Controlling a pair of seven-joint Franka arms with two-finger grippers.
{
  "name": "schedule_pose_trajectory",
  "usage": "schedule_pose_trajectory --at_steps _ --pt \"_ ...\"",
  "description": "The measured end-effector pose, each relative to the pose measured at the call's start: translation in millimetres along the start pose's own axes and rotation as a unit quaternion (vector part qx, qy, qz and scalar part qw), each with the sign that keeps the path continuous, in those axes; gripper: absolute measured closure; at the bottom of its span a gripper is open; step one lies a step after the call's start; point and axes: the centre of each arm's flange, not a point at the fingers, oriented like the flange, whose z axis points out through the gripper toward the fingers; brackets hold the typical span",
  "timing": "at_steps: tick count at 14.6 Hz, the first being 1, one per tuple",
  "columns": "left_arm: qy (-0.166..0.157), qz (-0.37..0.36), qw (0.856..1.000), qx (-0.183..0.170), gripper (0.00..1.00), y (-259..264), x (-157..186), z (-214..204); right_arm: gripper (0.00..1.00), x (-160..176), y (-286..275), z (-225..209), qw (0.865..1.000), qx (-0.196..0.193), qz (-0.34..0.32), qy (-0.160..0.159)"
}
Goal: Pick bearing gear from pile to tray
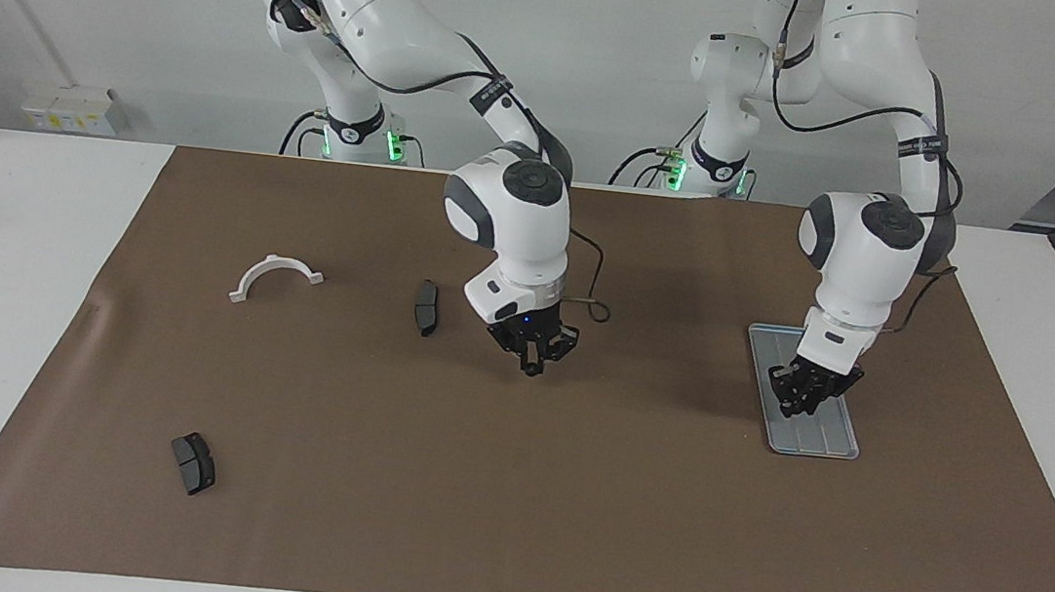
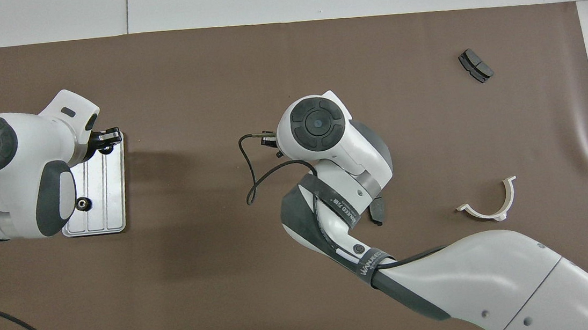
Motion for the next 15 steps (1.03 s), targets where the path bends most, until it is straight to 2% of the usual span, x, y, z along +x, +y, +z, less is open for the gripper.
schedule_pose_trajectory --at_steps 4,6,7,10,11,12,15 --pt "0.017 0.009 1.0 -0.002 0.66 -1 -3 24 0.76 -16 0 27 1.0 -0.015 -0.017 -0.002" --pt "0.018 0.017 1.0 0.0 0.66 -2 -5 39 0.59 -21 2 33 1.0 -0.018 -0.023 -0.003" --pt "0.017 0.021 1.0 0.001 0.66 -4 -6 45 0.48 -20 3 32 0.999 -0.021 -0.028 0.004" --pt "0.016 0.022 1.0 0.003 0.65 -12 -5 49 0.15 7 17 10 0.999 -0.02 -0.018 0.033" --pt "0.017 0.024 1.0 0.003 0.57 -12 -4 49 0.05 25 30 -5 0.999 -0.019 -0.005 0.048" --pt "0.018 0.025 1.0 0.002 0.48 -11 -4 48 0.0 42 46 -21 0.998 -0.018 0.001 0.061" --pt "0.026 0.028 0.999 -0.002 0.15 -4 2 32 0.0 86 97 -62 0.995 -0.035 -0.011 0.095"
